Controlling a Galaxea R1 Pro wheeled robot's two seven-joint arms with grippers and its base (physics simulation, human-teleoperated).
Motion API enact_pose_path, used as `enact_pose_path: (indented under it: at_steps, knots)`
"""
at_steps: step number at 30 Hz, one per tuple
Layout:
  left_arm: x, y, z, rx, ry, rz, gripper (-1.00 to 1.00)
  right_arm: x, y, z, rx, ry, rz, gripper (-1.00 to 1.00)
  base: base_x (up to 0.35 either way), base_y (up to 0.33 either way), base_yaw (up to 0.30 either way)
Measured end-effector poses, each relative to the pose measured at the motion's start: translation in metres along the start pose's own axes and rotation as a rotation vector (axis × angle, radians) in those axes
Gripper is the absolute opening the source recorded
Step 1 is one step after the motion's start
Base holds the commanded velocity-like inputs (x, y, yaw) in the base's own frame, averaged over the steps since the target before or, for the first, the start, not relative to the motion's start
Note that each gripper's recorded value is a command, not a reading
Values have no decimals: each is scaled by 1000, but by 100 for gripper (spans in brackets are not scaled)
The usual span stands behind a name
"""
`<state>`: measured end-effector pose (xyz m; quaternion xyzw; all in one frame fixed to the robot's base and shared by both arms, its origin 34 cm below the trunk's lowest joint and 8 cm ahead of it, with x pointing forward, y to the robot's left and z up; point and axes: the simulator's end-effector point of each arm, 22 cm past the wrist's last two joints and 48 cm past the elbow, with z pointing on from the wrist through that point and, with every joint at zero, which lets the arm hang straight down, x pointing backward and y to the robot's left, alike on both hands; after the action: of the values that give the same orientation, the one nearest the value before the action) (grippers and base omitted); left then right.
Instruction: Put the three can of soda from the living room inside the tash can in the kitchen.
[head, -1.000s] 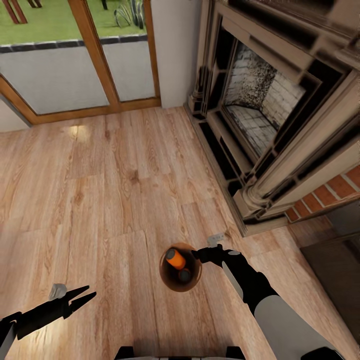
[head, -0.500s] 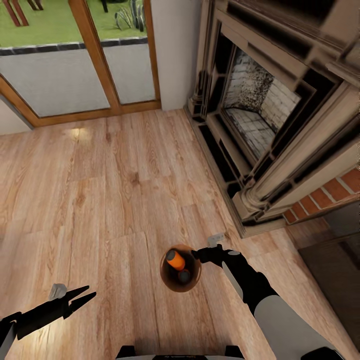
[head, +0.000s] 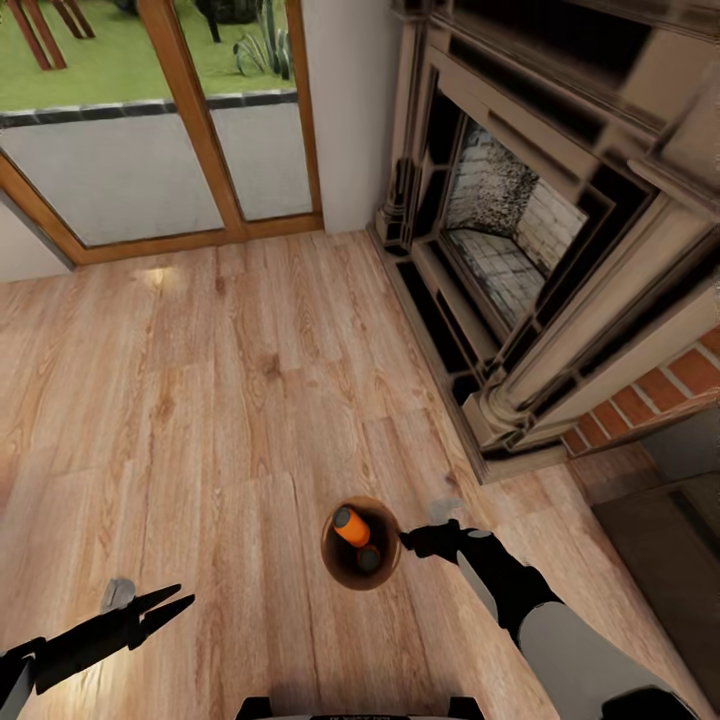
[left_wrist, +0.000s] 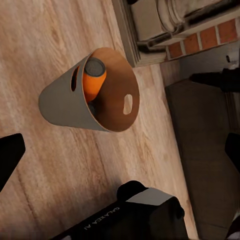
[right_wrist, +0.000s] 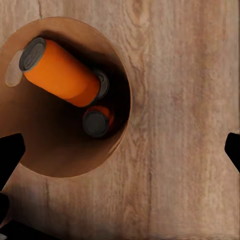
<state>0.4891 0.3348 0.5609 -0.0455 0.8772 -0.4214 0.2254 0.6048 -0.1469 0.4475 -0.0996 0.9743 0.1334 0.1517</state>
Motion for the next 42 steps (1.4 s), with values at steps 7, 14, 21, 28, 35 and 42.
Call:
enact_pose_path:
  at_steps: [7,14,21,28,35,42]
  knots:
    - [35,-9,-7,3,7,-19,100,61,-21,-11,36,98,20,100,0,0,-6]
    - [65,-21,-17,2,15,-48,100,129,-37,-29,69,158,34,100,0,0,-49]
    - [94,-27,-44,-22,30,-52,100,190,-49,-59,98,236,50,100,0,0,-61]
    - [119,-47,-54,13,125,-20,100,226,-87,-94,156,284,61,100,0,0,-76]
    - [141,-75,-46,73,198,-16,100,241,-89,-112,165,304,65,100,0,0,-39]
    - [142,-87,-48,83,204,-15,100,240,-88,-122,167,307,63,100,0,0,-4]
